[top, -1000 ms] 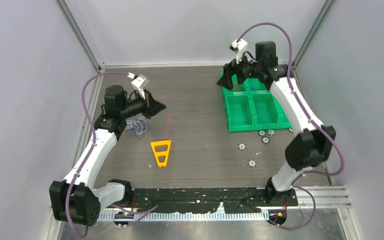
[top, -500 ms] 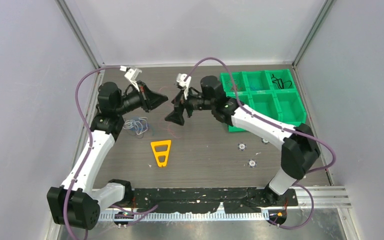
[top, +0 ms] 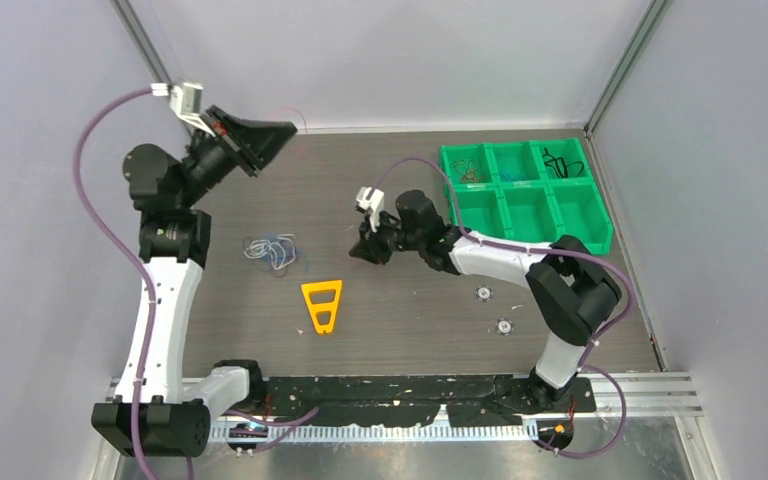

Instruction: Untangle the cables

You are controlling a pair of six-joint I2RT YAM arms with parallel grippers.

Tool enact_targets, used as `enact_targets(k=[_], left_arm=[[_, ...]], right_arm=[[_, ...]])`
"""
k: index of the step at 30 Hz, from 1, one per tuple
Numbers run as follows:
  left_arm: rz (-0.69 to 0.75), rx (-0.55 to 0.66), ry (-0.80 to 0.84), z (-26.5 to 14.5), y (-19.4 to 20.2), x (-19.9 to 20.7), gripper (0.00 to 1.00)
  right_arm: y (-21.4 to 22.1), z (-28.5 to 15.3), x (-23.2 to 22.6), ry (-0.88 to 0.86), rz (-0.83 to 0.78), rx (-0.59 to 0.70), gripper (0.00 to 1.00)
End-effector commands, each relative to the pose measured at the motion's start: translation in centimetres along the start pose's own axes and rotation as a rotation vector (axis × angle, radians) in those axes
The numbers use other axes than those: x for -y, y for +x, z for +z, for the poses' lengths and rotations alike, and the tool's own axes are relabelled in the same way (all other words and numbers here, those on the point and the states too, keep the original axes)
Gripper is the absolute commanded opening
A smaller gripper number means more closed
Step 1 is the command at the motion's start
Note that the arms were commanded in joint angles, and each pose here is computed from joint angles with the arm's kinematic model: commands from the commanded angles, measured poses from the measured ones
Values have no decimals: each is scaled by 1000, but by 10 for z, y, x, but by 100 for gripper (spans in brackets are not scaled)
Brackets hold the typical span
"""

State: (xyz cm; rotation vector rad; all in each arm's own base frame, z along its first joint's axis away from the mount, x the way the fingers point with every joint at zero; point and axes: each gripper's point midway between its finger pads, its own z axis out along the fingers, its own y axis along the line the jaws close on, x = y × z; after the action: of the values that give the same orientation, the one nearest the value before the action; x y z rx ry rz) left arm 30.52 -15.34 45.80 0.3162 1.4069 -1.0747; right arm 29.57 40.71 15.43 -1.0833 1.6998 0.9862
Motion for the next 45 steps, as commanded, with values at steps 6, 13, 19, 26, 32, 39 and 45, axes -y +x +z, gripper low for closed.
enact_targets(k=[6, 13, 19, 26, 32, 39, 45], left_arm=[[110, 119, 16, -6, -49, 14, 0], [41, 39, -33, -12, 0, -9, 0], [-30, -96, 24, -4, 67, 0, 0], [-80, -228, 162, 3, 108, 25, 0], [-96, -253, 237, 6, 112, 43, 0], [-163, -291, 342, 7, 116, 63, 0], [-182, -313, 365, 8, 122, 68, 0]], right_arm=[[10, -59, 16, 62, 17, -32, 5], [-61, -99, 0, 47, -64, 92, 5], [-144, -127, -39, -36, -147, 239, 5], [-171, -133, -56, -101, -183, 233, 10], [-161, -135, -68, -112, -271, 186, 26], [-167, -132, -62, -70, -298, 193, 49], [-171, -133, -62, -59, -314, 209, 59]])
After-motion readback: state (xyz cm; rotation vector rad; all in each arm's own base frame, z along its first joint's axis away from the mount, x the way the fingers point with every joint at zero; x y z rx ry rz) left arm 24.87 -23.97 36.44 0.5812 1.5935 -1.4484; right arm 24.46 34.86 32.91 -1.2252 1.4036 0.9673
